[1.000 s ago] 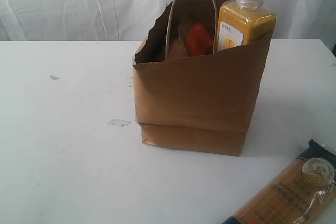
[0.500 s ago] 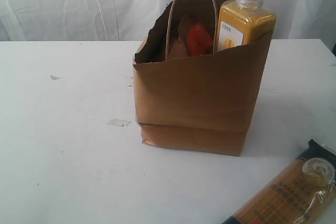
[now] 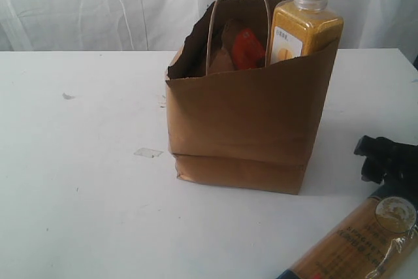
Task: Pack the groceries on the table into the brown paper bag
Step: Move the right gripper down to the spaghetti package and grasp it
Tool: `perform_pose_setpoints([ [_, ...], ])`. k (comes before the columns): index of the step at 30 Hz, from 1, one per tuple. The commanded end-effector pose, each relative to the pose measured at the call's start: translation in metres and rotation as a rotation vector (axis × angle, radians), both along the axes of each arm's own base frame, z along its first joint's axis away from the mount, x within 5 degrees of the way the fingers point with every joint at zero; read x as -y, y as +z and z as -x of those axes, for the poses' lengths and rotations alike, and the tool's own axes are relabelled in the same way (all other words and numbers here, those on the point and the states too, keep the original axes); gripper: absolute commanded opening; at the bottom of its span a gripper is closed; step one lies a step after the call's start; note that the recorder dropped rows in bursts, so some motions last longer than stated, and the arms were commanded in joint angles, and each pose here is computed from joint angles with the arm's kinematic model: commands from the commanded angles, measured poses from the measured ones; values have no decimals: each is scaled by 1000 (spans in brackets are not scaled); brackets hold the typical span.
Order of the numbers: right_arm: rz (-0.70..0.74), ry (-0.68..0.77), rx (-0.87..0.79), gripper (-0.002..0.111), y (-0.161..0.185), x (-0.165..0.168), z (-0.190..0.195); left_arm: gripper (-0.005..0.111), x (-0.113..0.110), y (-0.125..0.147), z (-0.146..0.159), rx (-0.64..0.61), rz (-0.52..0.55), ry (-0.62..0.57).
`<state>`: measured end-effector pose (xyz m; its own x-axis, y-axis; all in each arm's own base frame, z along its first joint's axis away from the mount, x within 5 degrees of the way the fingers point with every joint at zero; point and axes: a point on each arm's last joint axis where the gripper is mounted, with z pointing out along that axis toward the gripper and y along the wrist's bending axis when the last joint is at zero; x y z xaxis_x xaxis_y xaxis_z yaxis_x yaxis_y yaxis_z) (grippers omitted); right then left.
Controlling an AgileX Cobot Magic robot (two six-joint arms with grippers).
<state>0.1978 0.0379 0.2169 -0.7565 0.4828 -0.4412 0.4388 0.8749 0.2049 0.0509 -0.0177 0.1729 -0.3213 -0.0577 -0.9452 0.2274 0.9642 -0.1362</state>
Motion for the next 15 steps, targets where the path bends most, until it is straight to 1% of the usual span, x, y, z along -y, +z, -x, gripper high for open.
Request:
perform_pose_setpoints([
  [1, -32, -56, 63, 81, -7, 1, -12, 0, 0, -2, 0, -4, 7, 2],
  [4, 11, -63, 90, 81, -8, 6, -17, 0, 0, -2, 0, -4, 7, 2],
  [8, 62, -148, 39, 81, -20, 18, -22, 0, 0, -2, 0, -4, 7, 2],
  [12, 39, -128, 14, 81, -36, 15, -32, 0, 0, -2, 0, -4, 7, 2],
  [15, 40, -126, -35, 81, -50, 13, -36, 0, 0, -2, 0, -4, 7, 2],
])
